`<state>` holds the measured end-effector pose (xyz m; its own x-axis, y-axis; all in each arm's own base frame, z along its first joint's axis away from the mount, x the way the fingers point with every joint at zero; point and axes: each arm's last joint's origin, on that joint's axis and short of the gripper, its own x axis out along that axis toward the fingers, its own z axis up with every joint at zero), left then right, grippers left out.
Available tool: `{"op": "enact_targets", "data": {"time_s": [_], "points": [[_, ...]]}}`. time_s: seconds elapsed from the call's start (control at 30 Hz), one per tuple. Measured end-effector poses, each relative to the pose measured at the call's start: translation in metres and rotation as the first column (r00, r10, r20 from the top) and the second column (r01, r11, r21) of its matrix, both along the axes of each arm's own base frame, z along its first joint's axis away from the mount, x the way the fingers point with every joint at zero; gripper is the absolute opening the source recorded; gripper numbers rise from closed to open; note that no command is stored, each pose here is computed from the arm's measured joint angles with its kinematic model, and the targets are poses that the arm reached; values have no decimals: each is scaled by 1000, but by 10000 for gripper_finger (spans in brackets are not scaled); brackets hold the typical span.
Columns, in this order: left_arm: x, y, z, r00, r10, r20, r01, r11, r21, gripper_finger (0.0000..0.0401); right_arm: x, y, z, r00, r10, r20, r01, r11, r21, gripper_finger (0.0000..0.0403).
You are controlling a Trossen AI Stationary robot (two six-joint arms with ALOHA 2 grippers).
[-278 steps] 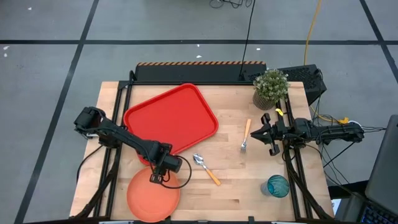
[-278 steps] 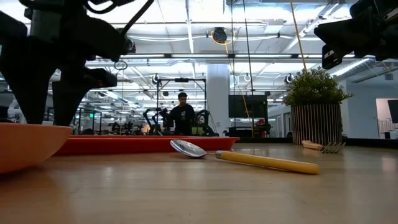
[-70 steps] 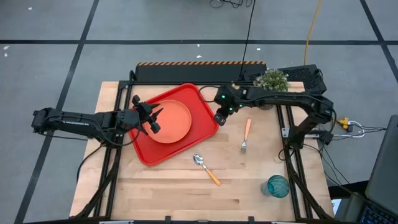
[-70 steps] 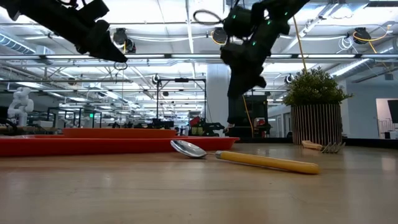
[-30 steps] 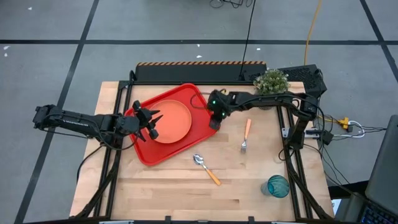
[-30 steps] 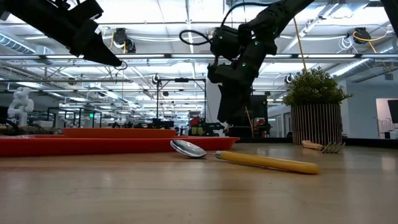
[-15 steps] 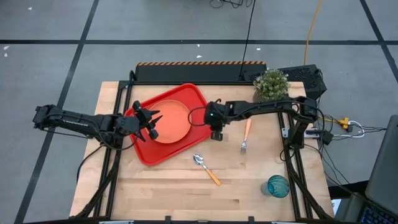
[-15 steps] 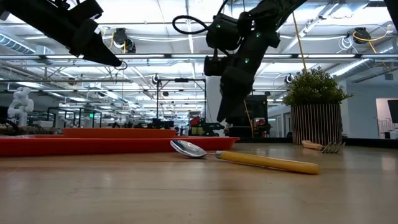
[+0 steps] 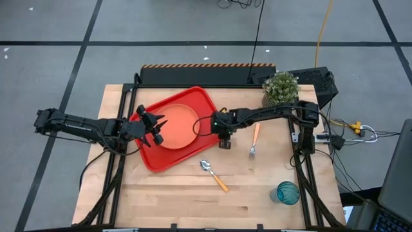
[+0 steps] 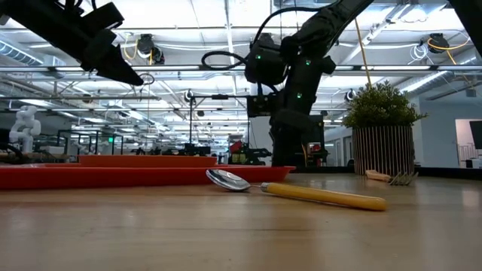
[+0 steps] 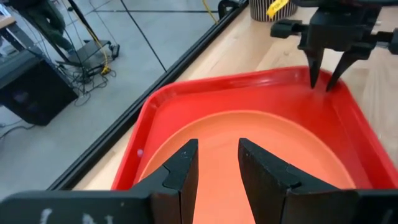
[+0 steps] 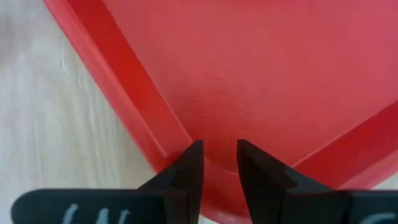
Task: Pick and place plate/cup/fork/spoon on tray
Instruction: Move the orange serving tray to the center of the table
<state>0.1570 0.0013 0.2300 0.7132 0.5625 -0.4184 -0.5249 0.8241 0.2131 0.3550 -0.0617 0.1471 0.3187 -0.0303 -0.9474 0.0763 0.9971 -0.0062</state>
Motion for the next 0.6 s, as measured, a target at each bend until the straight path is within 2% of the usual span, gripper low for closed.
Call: {"op": "enact_targets", "data": {"time_s": [0.3, 0.6], "points": [[0, 0, -1, 1000, 9, 3, -9, 1000, -14, 117, -17, 10, -2, 984, -5, -179, 12, 999, 38, 91], [-2, -4, -4, 1000, -1, -2, 1, 998, -70, 117, -18, 16, -2, 980, -20, -198, 29, 999, 43, 91]]}}
